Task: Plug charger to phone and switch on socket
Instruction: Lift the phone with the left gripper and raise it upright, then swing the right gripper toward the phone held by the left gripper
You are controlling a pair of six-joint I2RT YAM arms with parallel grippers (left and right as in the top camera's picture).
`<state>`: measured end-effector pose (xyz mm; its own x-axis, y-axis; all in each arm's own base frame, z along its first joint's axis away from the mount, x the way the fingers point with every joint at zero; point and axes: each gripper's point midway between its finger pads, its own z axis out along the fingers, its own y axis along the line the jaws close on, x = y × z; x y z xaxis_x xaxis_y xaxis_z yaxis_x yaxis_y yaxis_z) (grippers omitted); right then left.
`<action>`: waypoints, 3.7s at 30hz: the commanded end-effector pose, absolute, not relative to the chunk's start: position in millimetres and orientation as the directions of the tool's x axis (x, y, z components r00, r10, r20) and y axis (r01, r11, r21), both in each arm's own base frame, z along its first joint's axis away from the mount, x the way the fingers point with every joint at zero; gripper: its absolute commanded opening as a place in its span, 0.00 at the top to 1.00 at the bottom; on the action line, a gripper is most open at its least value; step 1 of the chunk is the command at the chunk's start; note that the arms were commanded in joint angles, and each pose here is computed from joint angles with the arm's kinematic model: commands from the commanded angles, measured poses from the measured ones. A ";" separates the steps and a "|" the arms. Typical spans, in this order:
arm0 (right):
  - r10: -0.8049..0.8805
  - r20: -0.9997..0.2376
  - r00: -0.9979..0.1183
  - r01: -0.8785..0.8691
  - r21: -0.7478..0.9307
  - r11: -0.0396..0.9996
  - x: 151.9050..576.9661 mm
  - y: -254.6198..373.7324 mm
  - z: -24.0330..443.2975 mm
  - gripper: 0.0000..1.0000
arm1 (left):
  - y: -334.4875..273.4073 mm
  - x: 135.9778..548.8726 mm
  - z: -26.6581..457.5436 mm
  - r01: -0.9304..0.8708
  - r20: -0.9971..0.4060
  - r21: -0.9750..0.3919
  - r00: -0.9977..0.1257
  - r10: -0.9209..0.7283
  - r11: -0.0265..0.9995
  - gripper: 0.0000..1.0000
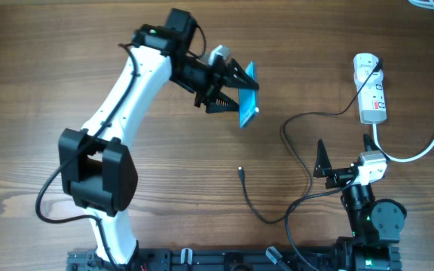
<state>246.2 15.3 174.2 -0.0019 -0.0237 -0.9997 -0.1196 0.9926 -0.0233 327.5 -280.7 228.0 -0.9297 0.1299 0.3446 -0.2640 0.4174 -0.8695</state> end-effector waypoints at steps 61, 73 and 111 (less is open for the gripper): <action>0.766 -0.558 -0.320 -0.239 0.830 0.504 233.2 63.6 180.8 0.00 | -201.8 368.1 305.5 -0.642 0.643 -0.765 -0.763 0.066 0.046 0.38; 0.735 -0.598 -0.320 -0.273 0.801 0.533 231.2 67.2 185.6 0.00 | -200.6 366.7 306.3 -0.655 0.656 -0.755 -0.752 0.063 0.046 0.39; 0.305 -0.732 -0.609 -0.431 0.629 0.647 226.3 112.8 315.3 0.00 | -224.9 345.0 322.1 -0.596 0.602 -0.799 -0.789 0.121 0.084 0.39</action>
